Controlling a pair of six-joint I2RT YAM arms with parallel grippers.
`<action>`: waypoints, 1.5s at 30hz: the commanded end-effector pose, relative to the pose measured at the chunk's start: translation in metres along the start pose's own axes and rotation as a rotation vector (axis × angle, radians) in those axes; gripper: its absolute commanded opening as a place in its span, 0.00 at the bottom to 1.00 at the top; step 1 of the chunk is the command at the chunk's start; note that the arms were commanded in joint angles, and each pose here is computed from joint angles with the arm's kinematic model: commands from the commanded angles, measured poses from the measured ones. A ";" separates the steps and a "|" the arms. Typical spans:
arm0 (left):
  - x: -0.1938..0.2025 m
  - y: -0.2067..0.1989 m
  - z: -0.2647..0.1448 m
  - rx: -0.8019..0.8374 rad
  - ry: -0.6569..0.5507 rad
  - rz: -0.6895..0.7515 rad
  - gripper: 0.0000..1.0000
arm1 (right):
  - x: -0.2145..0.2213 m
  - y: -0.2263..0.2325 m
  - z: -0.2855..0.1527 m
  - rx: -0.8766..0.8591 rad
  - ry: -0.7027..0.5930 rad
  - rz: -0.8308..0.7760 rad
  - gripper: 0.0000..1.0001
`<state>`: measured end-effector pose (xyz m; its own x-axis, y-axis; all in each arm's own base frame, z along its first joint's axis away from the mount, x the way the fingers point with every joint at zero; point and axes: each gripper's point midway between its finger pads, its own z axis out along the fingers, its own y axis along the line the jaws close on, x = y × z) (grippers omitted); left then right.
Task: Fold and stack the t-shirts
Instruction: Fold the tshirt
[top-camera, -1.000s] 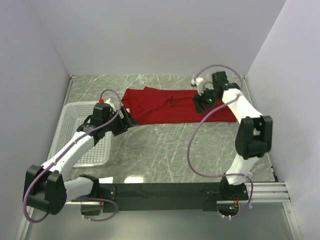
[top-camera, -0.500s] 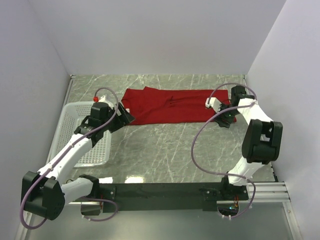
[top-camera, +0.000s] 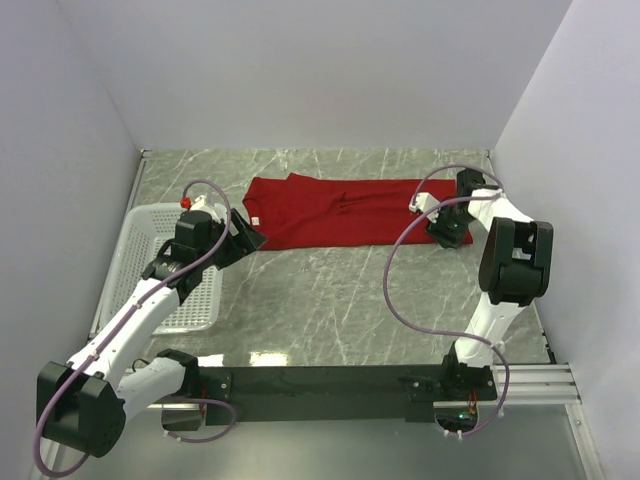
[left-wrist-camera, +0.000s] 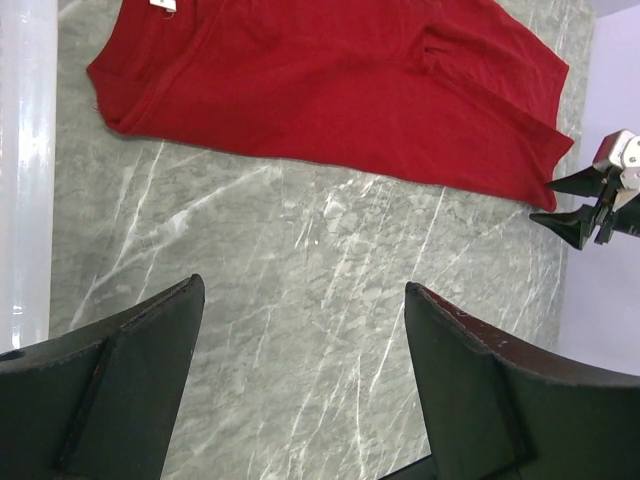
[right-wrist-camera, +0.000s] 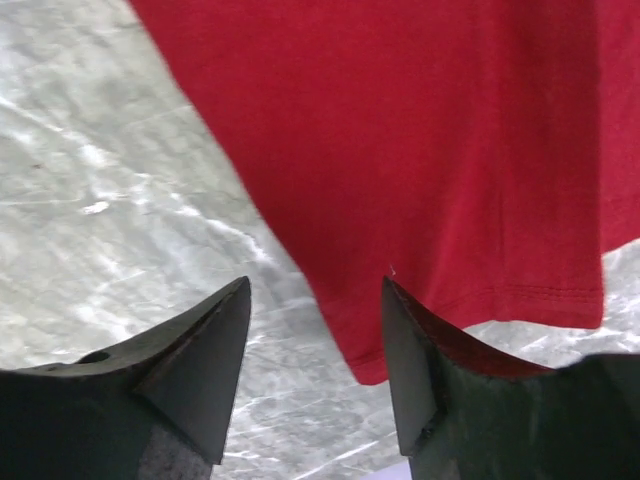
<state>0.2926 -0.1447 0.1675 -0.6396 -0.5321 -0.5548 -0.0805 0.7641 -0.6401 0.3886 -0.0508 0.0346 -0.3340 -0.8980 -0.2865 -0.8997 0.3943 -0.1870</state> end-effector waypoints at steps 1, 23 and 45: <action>-0.004 -0.004 -0.003 0.017 -0.022 0.002 0.86 | -0.004 -0.020 -0.001 0.050 0.010 0.000 0.60; -0.002 -0.004 -0.005 0.020 -0.019 -0.007 0.86 | 0.002 -0.001 0.016 -0.023 0.061 0.029 0.15; 0.014 -0.001 0.020 0.051 0.042 -0.060 0.86 | 0.014 0.201 -0.035 -0.222 0.060 0.017 0.00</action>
<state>0.2921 -0.1502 0.1463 -0.6686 -0.5458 -0.5049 -0.1130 0.7458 -0.6565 0.2345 -0.0153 0.0174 -0.3631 -0.9048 -0.2226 -0.9237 0.3809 -0.0418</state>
